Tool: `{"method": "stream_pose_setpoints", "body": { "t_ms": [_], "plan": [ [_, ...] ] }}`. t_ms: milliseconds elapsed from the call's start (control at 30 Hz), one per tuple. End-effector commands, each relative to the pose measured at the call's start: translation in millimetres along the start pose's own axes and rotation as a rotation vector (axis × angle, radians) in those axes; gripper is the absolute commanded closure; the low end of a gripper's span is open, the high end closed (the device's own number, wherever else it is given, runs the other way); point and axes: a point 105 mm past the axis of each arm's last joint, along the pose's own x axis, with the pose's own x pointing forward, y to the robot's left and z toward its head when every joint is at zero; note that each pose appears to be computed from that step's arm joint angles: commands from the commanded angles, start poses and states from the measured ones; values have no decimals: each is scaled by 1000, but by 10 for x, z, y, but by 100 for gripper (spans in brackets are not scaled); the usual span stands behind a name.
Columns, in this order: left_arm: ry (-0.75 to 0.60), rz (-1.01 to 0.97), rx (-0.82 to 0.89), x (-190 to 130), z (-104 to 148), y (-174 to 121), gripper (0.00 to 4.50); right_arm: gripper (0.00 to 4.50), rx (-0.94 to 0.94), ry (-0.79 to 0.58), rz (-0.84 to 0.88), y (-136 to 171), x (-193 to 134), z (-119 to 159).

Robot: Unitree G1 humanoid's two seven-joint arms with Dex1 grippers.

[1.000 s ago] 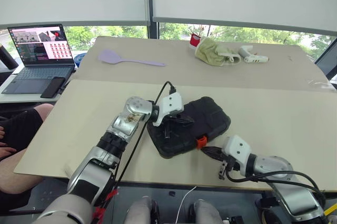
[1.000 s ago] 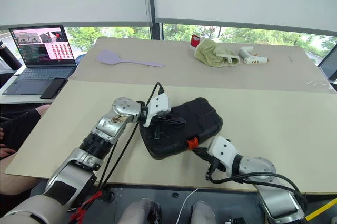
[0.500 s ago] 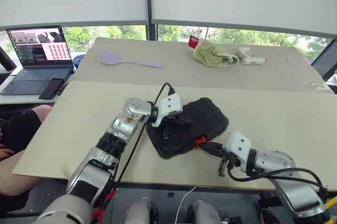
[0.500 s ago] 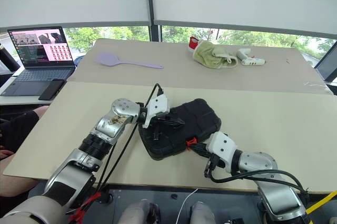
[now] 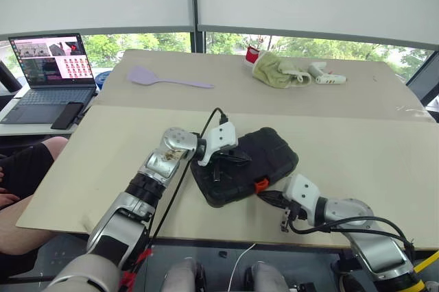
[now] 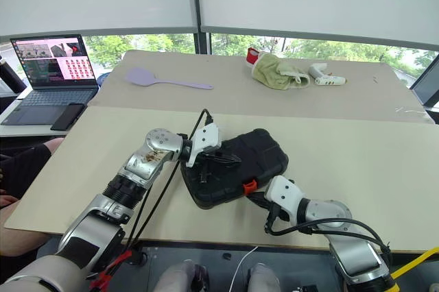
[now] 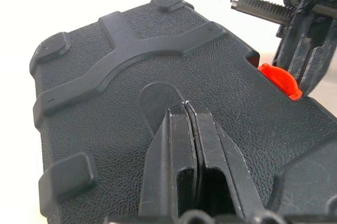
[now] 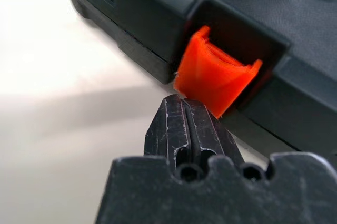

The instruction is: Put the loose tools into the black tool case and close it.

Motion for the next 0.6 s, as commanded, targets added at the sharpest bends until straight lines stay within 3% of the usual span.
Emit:
{"method": "stream_pose_setpoints", "body": {
  "t_ms": [33, 600],
  "plan": [
    [203, -113, -193, 122, -663, -368, 442, 450, -103, -114, -106, -253, -57, 357],
    [240, -140, -242, 89, -765, -480, 442, 450, -140, -170, -95, -402, -131, 684]
  ]
}}
